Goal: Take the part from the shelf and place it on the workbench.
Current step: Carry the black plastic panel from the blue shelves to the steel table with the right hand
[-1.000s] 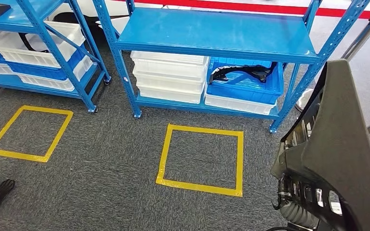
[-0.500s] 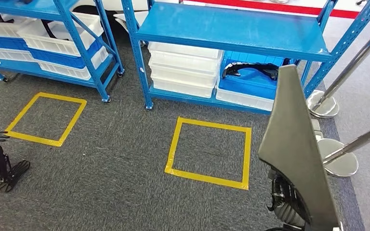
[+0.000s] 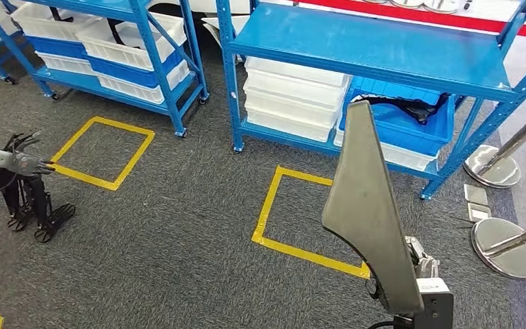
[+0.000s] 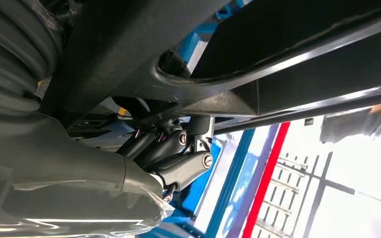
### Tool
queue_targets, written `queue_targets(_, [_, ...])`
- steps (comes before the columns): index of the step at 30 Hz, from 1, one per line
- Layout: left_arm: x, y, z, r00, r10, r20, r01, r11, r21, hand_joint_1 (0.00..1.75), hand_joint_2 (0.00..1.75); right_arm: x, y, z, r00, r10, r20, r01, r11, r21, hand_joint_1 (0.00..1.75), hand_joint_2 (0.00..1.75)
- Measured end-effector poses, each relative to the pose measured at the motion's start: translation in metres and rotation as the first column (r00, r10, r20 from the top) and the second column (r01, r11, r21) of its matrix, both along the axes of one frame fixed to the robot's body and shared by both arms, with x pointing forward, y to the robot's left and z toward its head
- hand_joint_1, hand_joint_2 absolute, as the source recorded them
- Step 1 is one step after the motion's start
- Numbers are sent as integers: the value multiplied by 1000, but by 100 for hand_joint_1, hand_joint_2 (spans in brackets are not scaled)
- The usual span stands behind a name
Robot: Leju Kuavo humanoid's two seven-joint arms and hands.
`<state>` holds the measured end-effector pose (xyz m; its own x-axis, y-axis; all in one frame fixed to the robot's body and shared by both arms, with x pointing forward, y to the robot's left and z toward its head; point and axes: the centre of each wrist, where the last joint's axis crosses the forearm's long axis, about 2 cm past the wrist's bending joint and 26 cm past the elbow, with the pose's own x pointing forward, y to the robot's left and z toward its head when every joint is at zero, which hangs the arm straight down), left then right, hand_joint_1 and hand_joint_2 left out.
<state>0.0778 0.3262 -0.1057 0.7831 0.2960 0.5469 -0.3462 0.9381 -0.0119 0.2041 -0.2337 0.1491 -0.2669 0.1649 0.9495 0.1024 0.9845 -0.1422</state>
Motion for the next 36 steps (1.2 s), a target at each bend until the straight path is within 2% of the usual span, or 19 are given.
queue_targets(4, [-6, -1, -1, 1000, -1, -11, 1, 1000, 5, 0, 0, 2, 4, 0, 1000, 12, 6, -11, 999, -43, 175, 175])
queue_targets(14, [1, -2, 0, 1000, -9, 2, 9, 1000, 1, 0, 0, 4, 14, -6, 999, 48, 6, -47, 993, -104, 175, 175])
queue_targets(26, [4, 2, 1, 1000, -22, 10, 22, 1000, 17, 0, 0, 7, 19, -5, 998, 59, 16, -57, 990, -132, 175, 175])
queue_targets(36, [-3, 0, -1, 1000, -23, -2, 23, 1000, 18, 0, 0, 7, 20, -5, 998, 65, 18, -62, 989, -135, 175, 175])
